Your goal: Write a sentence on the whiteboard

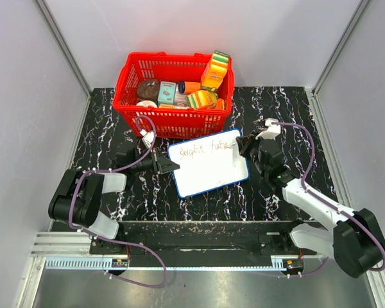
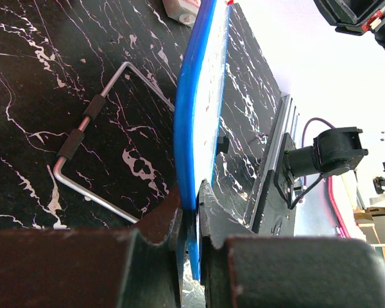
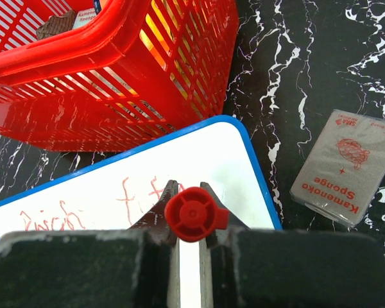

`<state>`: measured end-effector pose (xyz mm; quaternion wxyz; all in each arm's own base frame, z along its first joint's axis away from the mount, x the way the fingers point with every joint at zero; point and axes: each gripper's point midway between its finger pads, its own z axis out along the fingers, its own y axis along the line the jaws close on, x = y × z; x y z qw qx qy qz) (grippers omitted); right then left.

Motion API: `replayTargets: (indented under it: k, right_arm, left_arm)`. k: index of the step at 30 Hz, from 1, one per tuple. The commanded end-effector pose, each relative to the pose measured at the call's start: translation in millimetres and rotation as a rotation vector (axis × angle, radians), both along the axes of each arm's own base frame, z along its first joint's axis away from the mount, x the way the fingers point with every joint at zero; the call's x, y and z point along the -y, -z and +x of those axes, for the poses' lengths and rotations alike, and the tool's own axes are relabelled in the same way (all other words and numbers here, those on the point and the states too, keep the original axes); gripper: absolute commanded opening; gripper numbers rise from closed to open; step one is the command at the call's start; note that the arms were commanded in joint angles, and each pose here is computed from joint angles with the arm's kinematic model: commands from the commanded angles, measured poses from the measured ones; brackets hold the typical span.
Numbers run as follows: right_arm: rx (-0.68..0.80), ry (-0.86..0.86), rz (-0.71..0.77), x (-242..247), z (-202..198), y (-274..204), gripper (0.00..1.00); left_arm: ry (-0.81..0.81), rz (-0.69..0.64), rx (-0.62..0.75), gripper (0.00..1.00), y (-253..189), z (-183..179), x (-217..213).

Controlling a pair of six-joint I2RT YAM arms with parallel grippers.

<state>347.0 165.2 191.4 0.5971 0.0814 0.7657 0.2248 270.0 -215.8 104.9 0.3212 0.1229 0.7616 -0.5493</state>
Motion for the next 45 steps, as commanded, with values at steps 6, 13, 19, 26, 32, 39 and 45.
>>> replayTargets:
  k: [6, 13, 19, 26, 32, 39, 45]
  right_arm:
    - [0.044, 0.034, 0.005, 10.3, -2.7, -20.1, 0.00]
    - [0.101, 0.047, 0.017, 11.9, 1.1, -45.2, 0.00]
    - [0.114, 0.055, 0.001, 10.0, 10.0, -52.0, 0.00]
    - [0.117, 0.064, -0.002, 8.5, 16.3, -50.9, 0.00]
    - [0.106, 0.071, -0.017, 8.3, 20.7, -43.8, 0.00]
    - [0.084, 0.069, -0.015, 8.6, 20.2, -35.3, 0.00]
    - [0.069, 0.059, -0.015, 9.2, 14.7, -29.3, 0.00]
  left_arm:
    - [-0.044, 0.076, 0.094, 0.00, 6.2, 14.1, -2.6]
    - [-0.044, 0.075, 0.092, 0.00, 6.2, 14.5, -2.5]
    - [-0.042, 0.075, 0.094, 0.00, 5.9, 14.6, -2.3]
    - [-0.044, 0.076, 0.092, 0.00, 6.4, 14.4, -2.5]
    - [-0.039, 0.075, 0.095, 0.00, 5.8, 13.6, -1.9]
    - [-0.042, 0.075, 0.095, 0.00, 5.4, 14.6, -2.3]
    - [-0.042, 0.075, 0.095, 0.00, 5.5, 14.5, -2.0]
